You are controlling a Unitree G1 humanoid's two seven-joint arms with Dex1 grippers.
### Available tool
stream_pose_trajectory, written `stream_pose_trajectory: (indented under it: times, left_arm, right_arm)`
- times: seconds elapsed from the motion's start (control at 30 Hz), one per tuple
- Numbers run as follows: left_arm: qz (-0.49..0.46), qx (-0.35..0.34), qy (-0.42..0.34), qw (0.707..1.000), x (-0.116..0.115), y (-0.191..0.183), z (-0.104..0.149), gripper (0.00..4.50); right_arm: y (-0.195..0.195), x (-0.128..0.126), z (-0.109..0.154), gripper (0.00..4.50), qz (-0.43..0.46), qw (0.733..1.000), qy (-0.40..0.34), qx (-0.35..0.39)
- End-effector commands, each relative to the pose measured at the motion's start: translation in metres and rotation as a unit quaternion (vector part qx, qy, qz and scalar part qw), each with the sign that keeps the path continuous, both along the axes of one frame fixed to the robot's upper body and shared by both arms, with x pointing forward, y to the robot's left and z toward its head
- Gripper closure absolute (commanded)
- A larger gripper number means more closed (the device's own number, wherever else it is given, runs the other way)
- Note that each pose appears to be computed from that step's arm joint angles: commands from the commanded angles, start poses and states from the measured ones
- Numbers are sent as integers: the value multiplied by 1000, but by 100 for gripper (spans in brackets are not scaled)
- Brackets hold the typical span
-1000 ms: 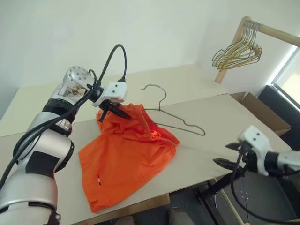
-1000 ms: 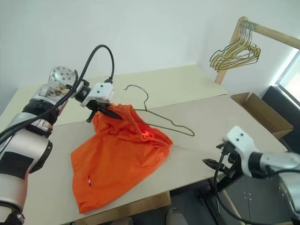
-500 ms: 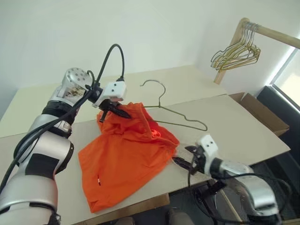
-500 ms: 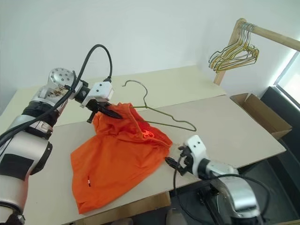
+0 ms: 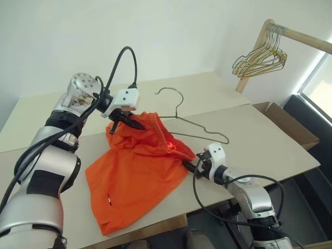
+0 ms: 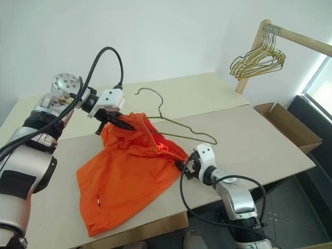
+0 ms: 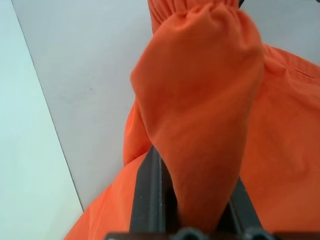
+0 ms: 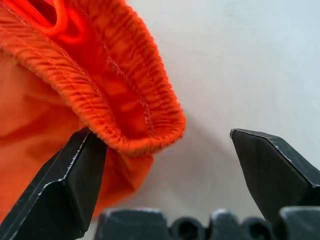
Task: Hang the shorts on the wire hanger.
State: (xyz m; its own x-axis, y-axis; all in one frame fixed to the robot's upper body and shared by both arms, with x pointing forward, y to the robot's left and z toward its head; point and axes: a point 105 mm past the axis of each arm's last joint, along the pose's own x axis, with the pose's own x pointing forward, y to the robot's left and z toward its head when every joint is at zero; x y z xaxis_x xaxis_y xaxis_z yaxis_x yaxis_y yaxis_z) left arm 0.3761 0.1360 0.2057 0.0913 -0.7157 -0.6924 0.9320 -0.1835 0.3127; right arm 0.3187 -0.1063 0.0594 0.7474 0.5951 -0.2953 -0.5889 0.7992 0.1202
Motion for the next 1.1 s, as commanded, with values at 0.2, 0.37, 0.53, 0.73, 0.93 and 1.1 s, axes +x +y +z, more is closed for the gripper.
stream_pose_trajectory:
  times: [0.2, 0.37, 0.53, 0.73, 0.93, 1.1]
  left_arm:
    - [-8, -19, -21, 1000, -1, -2, 15, 450]
    - [-5, -21, -21, 1000, 0, -1, 16, 450]
    - [6, -18, -15, 1000, -2, 8, 11, 450]
    - [25, -9, -7, 1000, -9, 34, -2, 450]
    - [46, -7, 6, 999, -18, 55, -15, 450]
    - [59, 1, 18, 998, -26, 68, -25, 450]
  right_arm:
    - [23, 1, 17, 199, 65, 997, -30, 24]
    - [16, 0, 16, 363, 63, 997, -28, 19]
    - [-4, -2, 16, 450, 42, 999, -25, 2]
    - [-50, -10, 26, 450, 26, 999, -17, -45]
    - [-74, -18, 42, 450, 60, 995, -8, -83]
    - [-92, -13, 52, 450, 78, 990, -4, -114]
